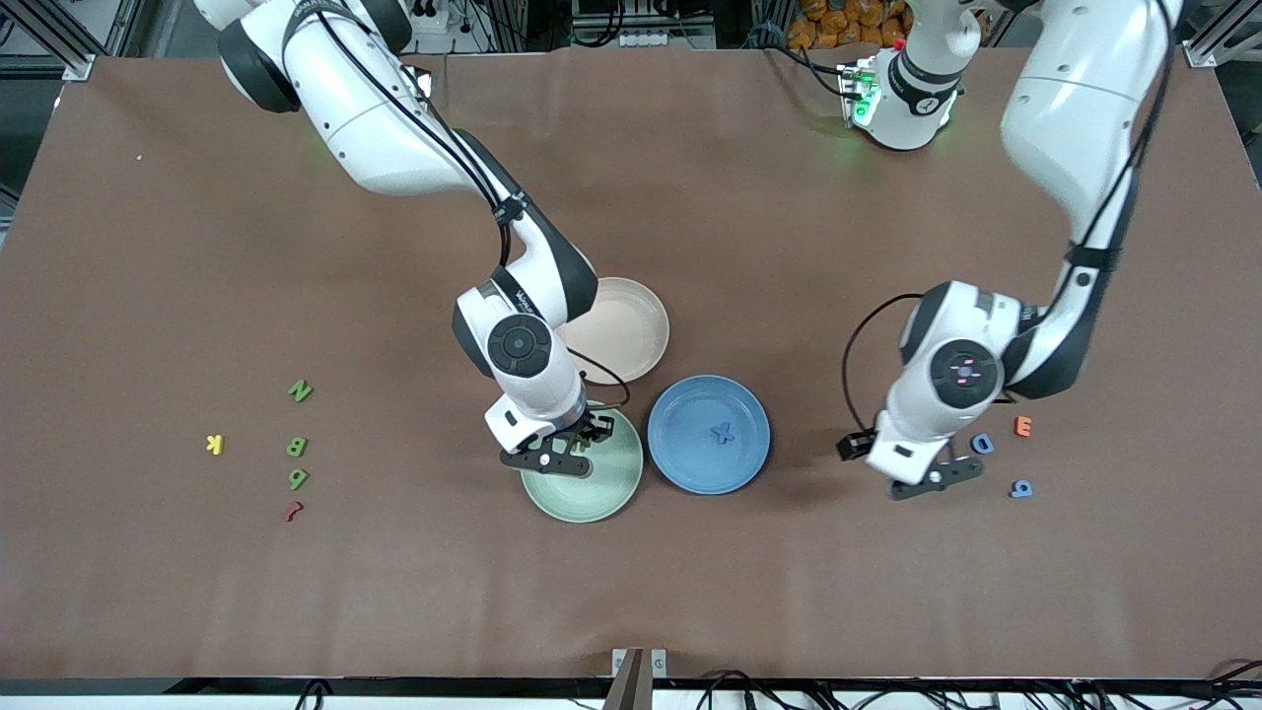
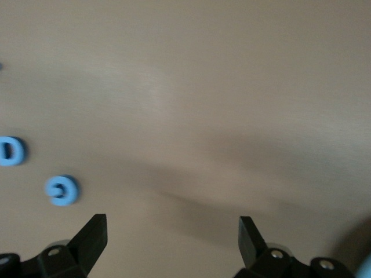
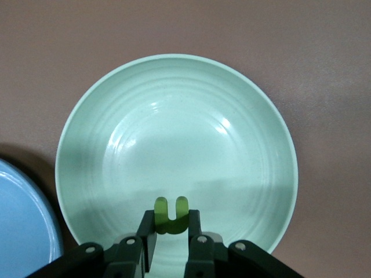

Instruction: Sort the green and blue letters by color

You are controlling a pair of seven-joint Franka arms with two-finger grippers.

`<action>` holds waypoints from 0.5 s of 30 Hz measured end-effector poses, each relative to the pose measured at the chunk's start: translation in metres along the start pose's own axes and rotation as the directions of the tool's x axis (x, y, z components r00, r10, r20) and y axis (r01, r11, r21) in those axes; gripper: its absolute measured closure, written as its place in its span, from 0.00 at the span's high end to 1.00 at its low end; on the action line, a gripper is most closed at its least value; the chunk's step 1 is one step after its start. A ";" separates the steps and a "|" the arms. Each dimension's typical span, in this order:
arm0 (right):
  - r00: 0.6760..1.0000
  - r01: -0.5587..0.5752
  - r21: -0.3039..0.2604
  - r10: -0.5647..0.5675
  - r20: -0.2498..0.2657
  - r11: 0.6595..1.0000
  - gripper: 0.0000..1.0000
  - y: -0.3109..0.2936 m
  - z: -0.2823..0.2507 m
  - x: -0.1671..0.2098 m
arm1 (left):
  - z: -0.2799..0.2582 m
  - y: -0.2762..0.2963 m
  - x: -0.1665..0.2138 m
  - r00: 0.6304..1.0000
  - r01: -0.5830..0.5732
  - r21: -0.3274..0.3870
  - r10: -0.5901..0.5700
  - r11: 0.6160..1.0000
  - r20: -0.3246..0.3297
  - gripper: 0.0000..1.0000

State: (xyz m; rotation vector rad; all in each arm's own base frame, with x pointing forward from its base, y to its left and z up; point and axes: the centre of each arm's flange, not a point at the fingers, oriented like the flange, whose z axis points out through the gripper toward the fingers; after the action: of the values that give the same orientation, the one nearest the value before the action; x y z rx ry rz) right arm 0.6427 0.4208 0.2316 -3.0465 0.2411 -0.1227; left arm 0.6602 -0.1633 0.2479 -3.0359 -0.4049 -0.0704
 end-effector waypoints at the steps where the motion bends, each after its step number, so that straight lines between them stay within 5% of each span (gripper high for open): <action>1: 1.000 -0.001 -0.001 0.001 0.000 1.000 0.26 0.001 0.001 0.000 | 0.000 -0.009 0.001 1.000 0.001 -0.006 -0.001 1.000 -0.006 1.00; 4: 1.000 -0.004 -0.004 0.004 0.000 1.000 0.33 0.002 0.003 0.001 | 0.005 -0.030 -0.003 0.999 0.004 -0.034 -0.005 0.999 -0.034 1.00; 15: 1.000 -0.013 -0.003 0.013 -0.008 1.000 0.87 0.005 0.002 0.006 | 0.032 -0.085 -0.022 0.997 -0.069 -0.046 0.067 0.997 -0.040 1.00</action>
State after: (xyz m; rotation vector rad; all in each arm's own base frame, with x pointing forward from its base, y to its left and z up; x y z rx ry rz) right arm 0.6478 0.4154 0.2297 -3.0470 0.2617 -0.1343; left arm 0.6175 -0.0848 0.2209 -3.0867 -0.3004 -0.1355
